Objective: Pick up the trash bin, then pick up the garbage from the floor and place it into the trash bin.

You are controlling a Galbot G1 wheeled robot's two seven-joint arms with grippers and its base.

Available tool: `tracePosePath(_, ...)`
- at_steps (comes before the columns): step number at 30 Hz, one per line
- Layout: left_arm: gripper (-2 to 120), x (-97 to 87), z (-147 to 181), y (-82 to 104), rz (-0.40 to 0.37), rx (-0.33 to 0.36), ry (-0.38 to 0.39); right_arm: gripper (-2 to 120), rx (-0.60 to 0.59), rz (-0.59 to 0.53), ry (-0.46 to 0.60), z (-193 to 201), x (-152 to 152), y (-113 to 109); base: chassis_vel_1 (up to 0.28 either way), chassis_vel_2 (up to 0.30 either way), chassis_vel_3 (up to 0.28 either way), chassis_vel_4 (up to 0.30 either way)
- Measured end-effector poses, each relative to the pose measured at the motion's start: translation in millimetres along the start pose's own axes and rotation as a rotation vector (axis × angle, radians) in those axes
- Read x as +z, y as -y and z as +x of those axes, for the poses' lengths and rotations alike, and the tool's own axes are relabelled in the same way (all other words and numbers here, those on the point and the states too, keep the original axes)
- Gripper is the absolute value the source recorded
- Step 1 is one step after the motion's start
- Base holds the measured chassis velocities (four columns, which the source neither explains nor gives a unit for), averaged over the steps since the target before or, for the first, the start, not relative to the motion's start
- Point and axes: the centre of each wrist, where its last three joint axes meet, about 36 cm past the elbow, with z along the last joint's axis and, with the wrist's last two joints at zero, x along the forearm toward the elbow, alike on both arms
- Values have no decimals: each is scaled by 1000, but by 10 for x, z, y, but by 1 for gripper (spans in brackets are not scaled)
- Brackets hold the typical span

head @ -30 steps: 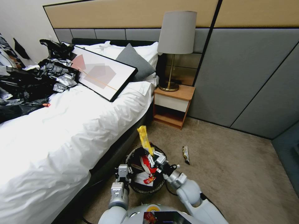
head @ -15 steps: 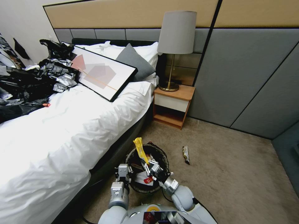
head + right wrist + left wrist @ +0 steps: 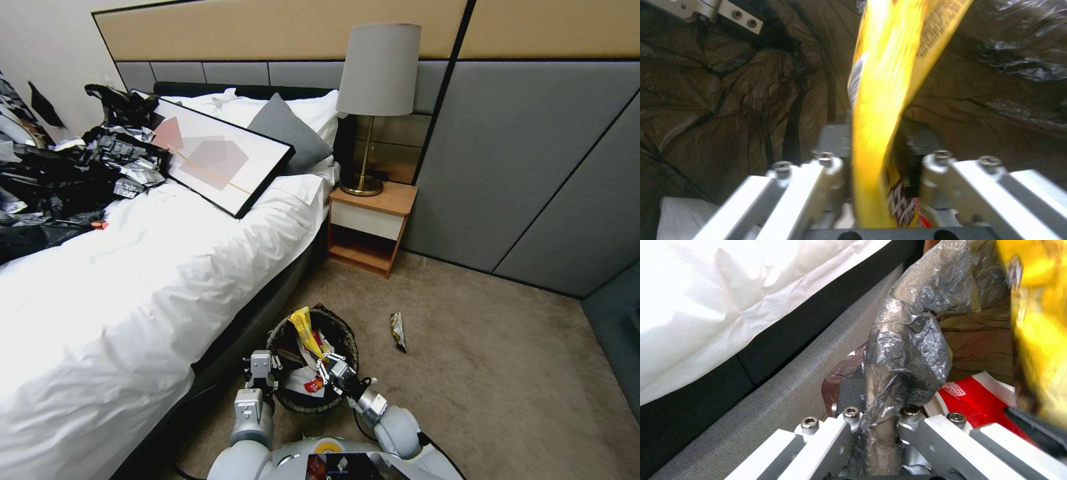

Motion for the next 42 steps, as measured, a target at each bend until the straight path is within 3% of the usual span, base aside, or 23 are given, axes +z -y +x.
tracePosePath(18, 0, 4, -1, -7, -4, 8, 0, 98, -11, 22, -7, 118, -65, 27, 0, 0, 0, 0)
tracePosePath(33, 0, -4, 5, -18, -4, 3, 2, 100, 15, 89, 79, 164, -377, 137, 0, 0, 0, 0)
tracePosePath(42, 0, -2, -11, -74, -6, -18, 1, 100, 295, 267, 205, 354, -1139, 184, 0, 0, 0, 0)
